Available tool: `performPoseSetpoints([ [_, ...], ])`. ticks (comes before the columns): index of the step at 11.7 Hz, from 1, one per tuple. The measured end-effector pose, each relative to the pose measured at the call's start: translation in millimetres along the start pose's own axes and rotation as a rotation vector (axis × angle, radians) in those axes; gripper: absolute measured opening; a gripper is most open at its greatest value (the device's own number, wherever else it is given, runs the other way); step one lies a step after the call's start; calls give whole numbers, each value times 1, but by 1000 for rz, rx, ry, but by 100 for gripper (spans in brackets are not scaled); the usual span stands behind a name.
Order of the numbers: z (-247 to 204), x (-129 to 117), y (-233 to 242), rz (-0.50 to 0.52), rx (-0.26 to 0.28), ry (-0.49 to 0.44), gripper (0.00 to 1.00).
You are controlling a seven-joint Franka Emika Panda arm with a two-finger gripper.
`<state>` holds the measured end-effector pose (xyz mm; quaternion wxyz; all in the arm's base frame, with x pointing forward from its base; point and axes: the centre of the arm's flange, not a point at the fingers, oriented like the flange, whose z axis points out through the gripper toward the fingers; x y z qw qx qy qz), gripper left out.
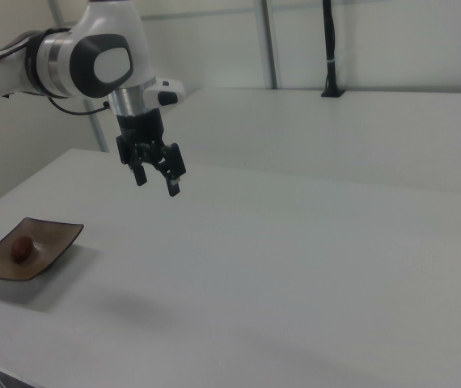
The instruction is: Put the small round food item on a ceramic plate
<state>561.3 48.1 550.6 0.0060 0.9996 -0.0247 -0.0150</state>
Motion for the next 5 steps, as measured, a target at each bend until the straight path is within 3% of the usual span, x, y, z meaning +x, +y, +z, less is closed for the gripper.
performPoseSetpoints([
  [5,-5,-9,10,-2,1,23,100],
])
